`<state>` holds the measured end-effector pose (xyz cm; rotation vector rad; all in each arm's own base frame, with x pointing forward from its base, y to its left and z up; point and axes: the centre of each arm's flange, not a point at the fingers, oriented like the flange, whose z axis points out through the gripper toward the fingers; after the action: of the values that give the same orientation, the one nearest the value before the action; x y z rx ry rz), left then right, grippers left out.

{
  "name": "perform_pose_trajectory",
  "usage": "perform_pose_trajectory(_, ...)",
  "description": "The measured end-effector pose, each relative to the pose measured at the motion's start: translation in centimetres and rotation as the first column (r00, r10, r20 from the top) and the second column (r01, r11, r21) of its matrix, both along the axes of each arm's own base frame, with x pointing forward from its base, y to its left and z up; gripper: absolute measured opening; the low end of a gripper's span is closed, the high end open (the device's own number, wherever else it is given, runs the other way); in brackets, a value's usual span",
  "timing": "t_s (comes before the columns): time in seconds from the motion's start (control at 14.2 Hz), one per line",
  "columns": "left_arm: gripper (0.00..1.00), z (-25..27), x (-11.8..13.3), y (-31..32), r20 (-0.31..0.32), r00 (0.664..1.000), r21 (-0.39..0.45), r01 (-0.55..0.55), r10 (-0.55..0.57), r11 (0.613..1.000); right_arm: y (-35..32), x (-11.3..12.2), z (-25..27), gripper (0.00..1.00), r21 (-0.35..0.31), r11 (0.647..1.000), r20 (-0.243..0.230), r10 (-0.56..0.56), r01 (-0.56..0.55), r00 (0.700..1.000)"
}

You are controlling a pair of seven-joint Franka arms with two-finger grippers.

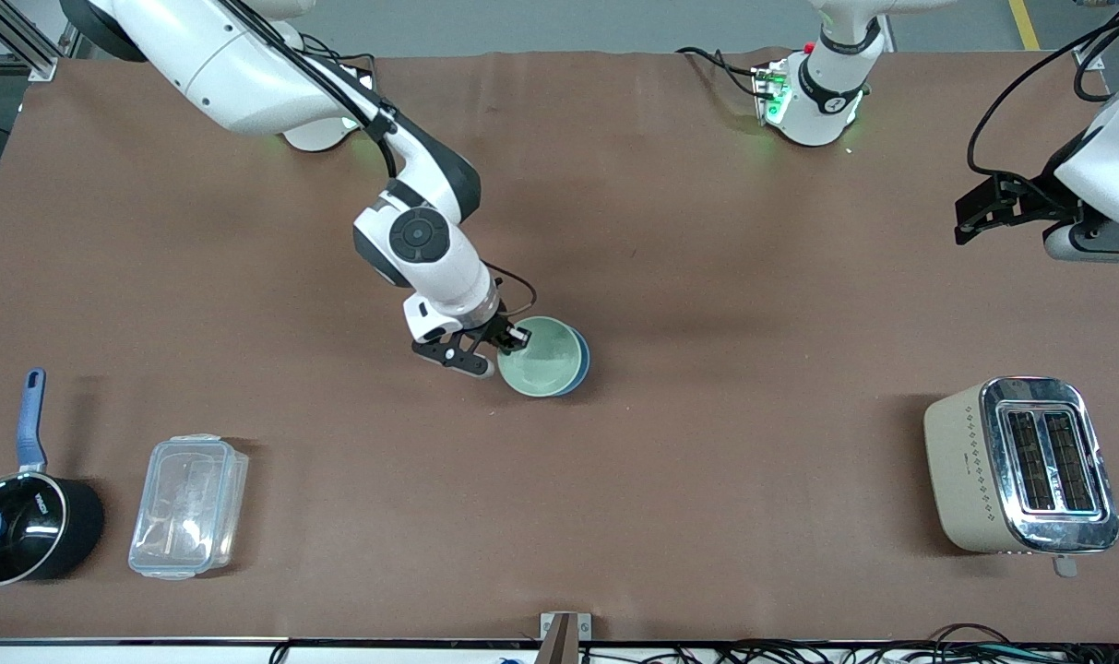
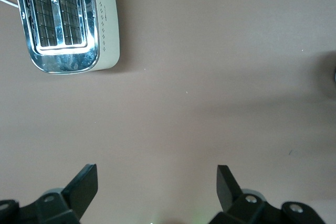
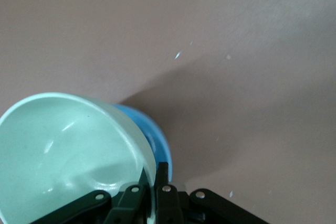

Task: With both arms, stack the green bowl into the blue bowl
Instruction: 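Lower the green bowl into the blue bowl and open the right gripper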

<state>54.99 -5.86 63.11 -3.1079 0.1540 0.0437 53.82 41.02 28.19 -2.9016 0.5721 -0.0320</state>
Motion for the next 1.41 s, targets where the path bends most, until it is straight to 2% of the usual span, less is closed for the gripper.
perform_pose_trajectory(0.28, 1.00, -0.2, 0.0, -0.4, 0.009, 1.000, -0.001, 0.007, -0.007, 1.000, 1.0, -0.8, -0.4, 0.04, 0.005, 1.000, -0.011, 0.007, -0.007, 1.000)
perform_pose_trajectory(0.71, 1.00, 0.2, -0.5, -2.0, 0.024, 0.999, -0.001, 0.033, -0.033, 0.999, 0.9, -0.7, -1.9, 0.04, -0.007, 1.000, 0.004, 0.030, -0.030, 1.000)
perform_pose_trajectory(1.06, 1.00, 0.1, -0.5, -2.7, 0.029, 0.999, -0.001, 0.043, -0.043, 0.999, 1.0, -0.5, -2.8, 0.04, 0.014, 0.999, 0.009, 0.030, -0.031, 0.999)
perform_pose_trajectory(1.41, 1.00, 0.2, -0.4, -2.4, 0.029, 0.999, -0.001, 0.039, -0.039, 0.999, 0.4, -0.1, -3.0, 0.05, 0.009, 1.000, 0.014, 0.025, -0.025, 1.000)
